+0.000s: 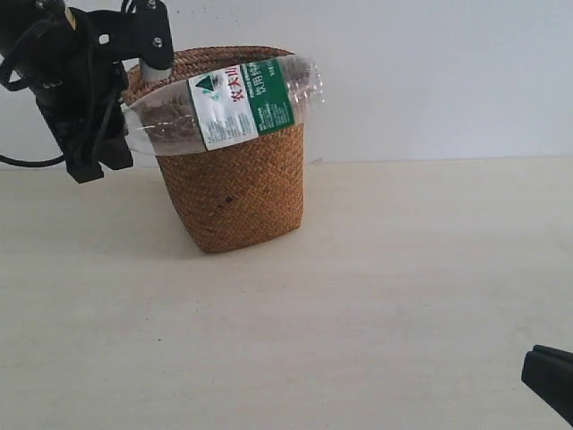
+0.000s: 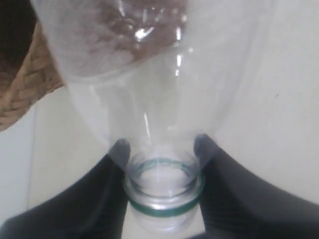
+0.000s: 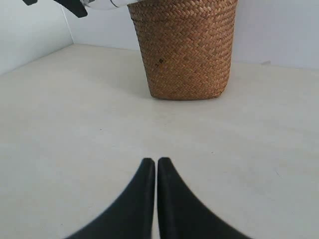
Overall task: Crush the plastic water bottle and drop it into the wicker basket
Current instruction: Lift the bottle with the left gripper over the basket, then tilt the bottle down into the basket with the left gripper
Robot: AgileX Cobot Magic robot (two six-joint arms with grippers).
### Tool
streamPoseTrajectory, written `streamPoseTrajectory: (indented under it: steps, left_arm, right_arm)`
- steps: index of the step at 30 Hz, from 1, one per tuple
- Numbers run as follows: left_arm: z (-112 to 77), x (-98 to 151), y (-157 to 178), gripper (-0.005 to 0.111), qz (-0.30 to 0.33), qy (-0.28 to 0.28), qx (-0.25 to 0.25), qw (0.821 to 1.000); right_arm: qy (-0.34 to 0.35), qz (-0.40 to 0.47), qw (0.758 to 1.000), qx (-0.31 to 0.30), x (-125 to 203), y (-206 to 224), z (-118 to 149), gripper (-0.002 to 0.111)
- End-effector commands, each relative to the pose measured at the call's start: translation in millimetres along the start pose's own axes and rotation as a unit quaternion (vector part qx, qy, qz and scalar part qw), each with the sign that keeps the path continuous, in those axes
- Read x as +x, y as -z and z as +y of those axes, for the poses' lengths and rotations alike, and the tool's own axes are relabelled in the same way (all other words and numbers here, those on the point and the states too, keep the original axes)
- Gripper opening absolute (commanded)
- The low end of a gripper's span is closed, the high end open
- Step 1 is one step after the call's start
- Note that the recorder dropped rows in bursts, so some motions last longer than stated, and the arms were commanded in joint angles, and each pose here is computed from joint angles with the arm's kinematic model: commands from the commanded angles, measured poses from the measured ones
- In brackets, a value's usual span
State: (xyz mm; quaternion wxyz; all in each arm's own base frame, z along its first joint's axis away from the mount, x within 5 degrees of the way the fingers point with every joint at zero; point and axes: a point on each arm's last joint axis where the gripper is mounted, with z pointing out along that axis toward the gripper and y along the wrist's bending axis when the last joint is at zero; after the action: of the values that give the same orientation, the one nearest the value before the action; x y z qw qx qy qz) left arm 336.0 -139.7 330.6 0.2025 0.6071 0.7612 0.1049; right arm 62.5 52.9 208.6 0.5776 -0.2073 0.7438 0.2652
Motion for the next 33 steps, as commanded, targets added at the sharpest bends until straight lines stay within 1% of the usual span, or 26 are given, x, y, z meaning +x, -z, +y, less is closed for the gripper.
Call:
streamPoseTrajectory:
  steps: [1,4,6,8,12,13,14,16,19,21,22,23,24,25,28,29,31,33]
  left_arm:
    - [-7.5,-2.9,26.8,0.004,-0.052,0.009,0.018,0.998]
    - [-10.0,-0.9,33.0,0.004,-0.050,0.010,0.024,0.998]
    - [-7.4,-2.0,33.9,0.004,-0.058,0.010,0.009,0.998]
    - [-1.3,-3.6,34.5,0.004,-0.068,0.018,-0.025,0.997]
    - [18.8,-4.7,38.7,0.004,-0.083,0.054,-0.135,0.986]
    - [21.0,-4.2,39.3,0.004,-0.081,0.055,-0.147,0.984]
    - [21.2,-4.2,39.4,0.004,-0.081,0.054,-0.149,0.984]
    - [17.9,-2.4,38.1,0.004,-0.070,0.052,-0.131,0.988]
    - [3.4,1.3,33.2,0.004,-0.041,0.049,-0.049,0.997]
    - [-8.9,1.9,30.0,0.004,-0.030,0.053,0.023,0.998]
    - [-12.7,1.8,28.6,0.004,-0.027,0.048,0.045,0.997]
    - [-15.6,0.8,29.0,0.004,-0.032,0.043,0.061,0.997]
    - [-15.4,-0.6,28.9,0.004,-0.040,0.036,0.060,0.997]
    - [-13.2,-1.4,28.8,0.004,-0.045,0.032,0.049,0.997]
    - [0.8,-2.7,28.6,0.004,-0.054,0.017,-0.030,0.998]
    - [7.5,-3.8,29.4,0.004,-0.060,0.009,-0.067,0.996]
    - [16.4,-4.5,31.1,0.004,-0.068,0.003,-0.114,0.991]
    - [21.9,-4.3,31.5,0.004,-0.071,-0.002,-0.141,0.988]
  right_arm:
    - [0.003,-0.006,1.000,-0.001,-0.2,0.5,0.1,0.000]
    - [0.003,-0.006,1.000,-0.001,-0.2,0.5,0.1,0.000]
    - [0.003,-0.006,1.000,-0.001,-0.2,0.5,0.1,0.000]
    - [0.003,-0.006,1.000,-0.001,-0.2,0.5,0.1,0.000]
    - [-0.005,-0.006,1.000,-0.002,-0.2,0.5,0.2,0.000]
    - [-0.005,-0.007,1.000,-0.002,-0.4,0.5,0.2,0.000]
    - [-0.005,-0.009,1.000,-0.003,-0.7,0.5,0.3,0.000]
    - [-0.005,-0.011,1.000,-0.003,-1.2,0.5,0.4,0.000]
    - [-0.008,-0.006,1.000,-0.002,-0.2,0.5,0.2,0.000]
    - [-0.008,-0.006,1.000,-0.002,-0.2,0.5,0.2,0.000]
    - [-0.008,-0.006,1.000,-0.002,-0.2,0.5,0.2,0.000]
    - [-0.008,-0.006,1.000,-0.002,-0.2,0.5,0.2,0.000]
    - [-0.008,-0.006,1.000,-0.002,-0.2,0.5,0.2,0.000]
    - [-0.008,-0.006,1.000,-0.002,-0.2,0.5,0.2,0.000]
    - [-0.008,-0.006,1.000,-0.002,-0.2,0.5,0.2,0.000]
    - [-0.008,-0.006,1.000,-0.002,-0.2,0.5,0.2,0.000]
    - [-0.008,-0.006,1.000,-0.002,-0.2,0.5,0.2,0.000]
    - [-0.008,-0.006,1.000,-0.002,-0.2,0.5,0.2,0.000]
